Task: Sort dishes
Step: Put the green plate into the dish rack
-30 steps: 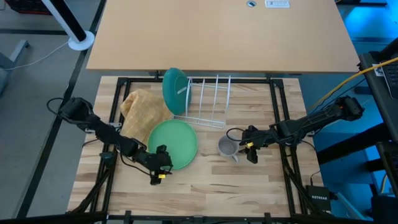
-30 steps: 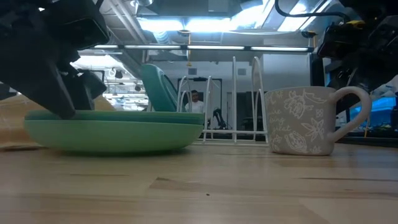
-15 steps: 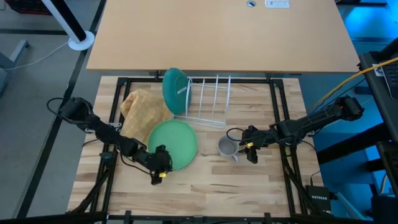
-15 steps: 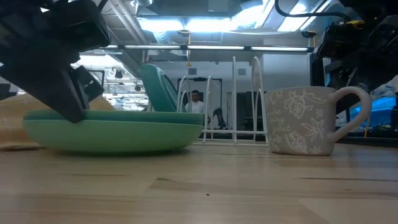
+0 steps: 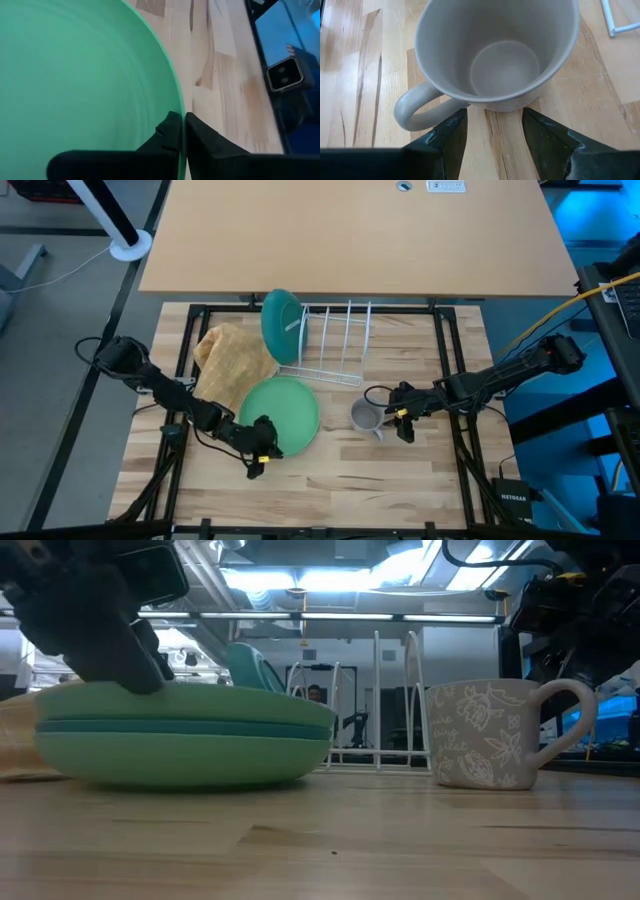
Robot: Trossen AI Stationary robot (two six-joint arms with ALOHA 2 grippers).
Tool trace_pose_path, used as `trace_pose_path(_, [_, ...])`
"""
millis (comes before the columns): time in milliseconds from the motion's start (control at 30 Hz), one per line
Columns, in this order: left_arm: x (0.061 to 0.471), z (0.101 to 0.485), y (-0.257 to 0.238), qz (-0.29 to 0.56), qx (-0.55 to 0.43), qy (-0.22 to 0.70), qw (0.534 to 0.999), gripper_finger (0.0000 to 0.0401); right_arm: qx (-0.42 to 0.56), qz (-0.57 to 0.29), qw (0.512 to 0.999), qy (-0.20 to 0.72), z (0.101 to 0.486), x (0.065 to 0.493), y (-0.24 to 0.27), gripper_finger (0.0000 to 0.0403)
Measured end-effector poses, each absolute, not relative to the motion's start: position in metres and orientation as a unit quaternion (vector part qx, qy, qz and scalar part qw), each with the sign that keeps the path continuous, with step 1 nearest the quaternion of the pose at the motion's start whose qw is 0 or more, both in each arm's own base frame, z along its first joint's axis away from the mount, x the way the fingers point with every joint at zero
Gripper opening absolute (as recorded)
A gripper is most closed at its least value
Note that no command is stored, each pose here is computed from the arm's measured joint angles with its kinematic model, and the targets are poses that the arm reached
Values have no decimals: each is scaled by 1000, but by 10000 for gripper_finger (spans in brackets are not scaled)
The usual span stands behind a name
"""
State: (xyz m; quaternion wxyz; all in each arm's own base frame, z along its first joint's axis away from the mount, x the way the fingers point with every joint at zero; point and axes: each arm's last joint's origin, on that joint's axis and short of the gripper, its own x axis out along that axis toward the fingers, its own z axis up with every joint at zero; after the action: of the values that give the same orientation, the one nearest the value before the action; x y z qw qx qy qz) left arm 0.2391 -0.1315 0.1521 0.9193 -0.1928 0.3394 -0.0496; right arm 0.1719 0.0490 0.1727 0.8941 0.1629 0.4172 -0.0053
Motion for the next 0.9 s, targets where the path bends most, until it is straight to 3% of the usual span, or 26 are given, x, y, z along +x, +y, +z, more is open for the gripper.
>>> trace_pose_path(500, [252, 180, -138, -92, -272, 199, 937, 1, 163, -5, 894, 418, 173, 172, 49, 195])
trace_pose_path(900, [257, 199, -138, -78, -304, 88, 945, 0, 163, -5, 894, 418, 173, 172, 49, 195])
